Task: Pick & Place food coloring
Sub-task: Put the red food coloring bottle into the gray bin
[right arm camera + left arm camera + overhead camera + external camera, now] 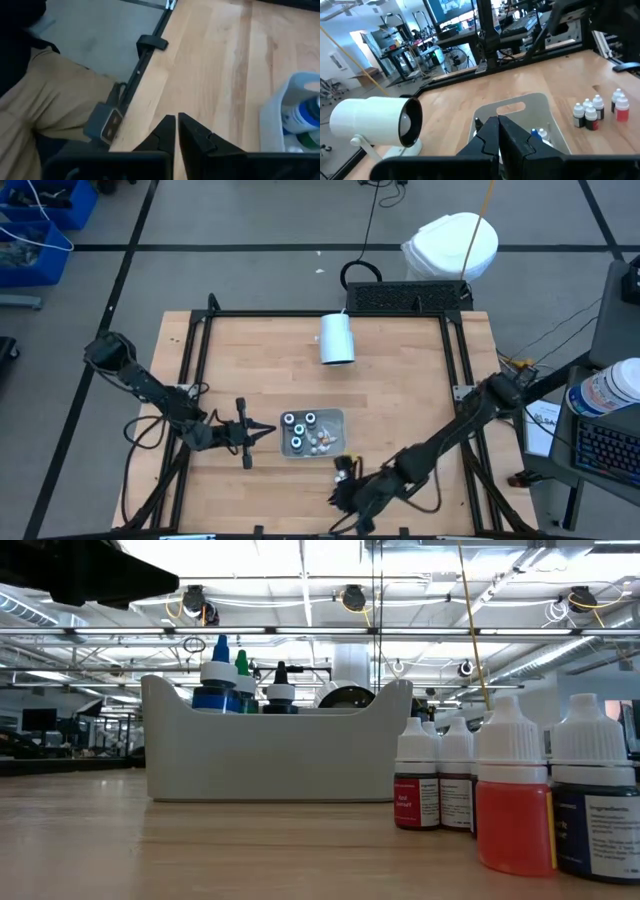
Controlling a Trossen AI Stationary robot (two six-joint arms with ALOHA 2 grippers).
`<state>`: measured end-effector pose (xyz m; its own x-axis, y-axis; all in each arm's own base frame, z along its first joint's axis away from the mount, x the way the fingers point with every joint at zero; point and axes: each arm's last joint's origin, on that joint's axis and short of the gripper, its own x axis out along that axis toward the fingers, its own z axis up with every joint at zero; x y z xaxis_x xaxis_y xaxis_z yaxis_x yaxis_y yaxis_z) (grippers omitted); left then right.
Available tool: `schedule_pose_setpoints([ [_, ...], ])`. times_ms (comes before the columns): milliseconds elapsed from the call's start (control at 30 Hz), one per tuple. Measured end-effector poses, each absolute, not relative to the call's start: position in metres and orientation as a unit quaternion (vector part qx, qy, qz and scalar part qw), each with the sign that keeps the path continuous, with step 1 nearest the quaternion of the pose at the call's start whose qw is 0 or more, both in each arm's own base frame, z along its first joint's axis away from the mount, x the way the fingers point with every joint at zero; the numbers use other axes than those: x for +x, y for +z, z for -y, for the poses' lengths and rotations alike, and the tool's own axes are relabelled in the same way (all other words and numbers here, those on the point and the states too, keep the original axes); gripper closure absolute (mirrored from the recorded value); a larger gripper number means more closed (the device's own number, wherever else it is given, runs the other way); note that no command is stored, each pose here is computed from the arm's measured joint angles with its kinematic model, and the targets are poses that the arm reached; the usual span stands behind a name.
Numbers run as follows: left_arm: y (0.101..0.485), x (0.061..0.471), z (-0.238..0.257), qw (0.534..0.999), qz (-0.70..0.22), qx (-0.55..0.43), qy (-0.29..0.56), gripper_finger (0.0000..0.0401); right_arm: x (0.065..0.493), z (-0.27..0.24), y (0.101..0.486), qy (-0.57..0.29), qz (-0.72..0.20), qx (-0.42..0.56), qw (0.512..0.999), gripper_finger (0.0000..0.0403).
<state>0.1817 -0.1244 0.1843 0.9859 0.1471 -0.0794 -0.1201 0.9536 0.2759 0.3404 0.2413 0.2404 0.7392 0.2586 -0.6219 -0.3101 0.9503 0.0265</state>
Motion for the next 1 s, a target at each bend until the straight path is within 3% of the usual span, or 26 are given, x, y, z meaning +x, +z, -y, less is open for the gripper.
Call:
schedule_pose_setpoints([
  [367, 0.18, 0.181, 0.124, 0.983, -0.066, 0.159, 0.065, 0.0391, 0.353, -0.254, 0.204, 0.163, -0.362, -0.061, 0.916, 0.028],
  [1000, 0.176, 0.181, 0.124, 0.984, -0.081, 0.149, 0.058, 0.0391, 0.338, -0.264, 0.195, 0.164, -0.403, -0.067, 0.898, 0.0271],
])
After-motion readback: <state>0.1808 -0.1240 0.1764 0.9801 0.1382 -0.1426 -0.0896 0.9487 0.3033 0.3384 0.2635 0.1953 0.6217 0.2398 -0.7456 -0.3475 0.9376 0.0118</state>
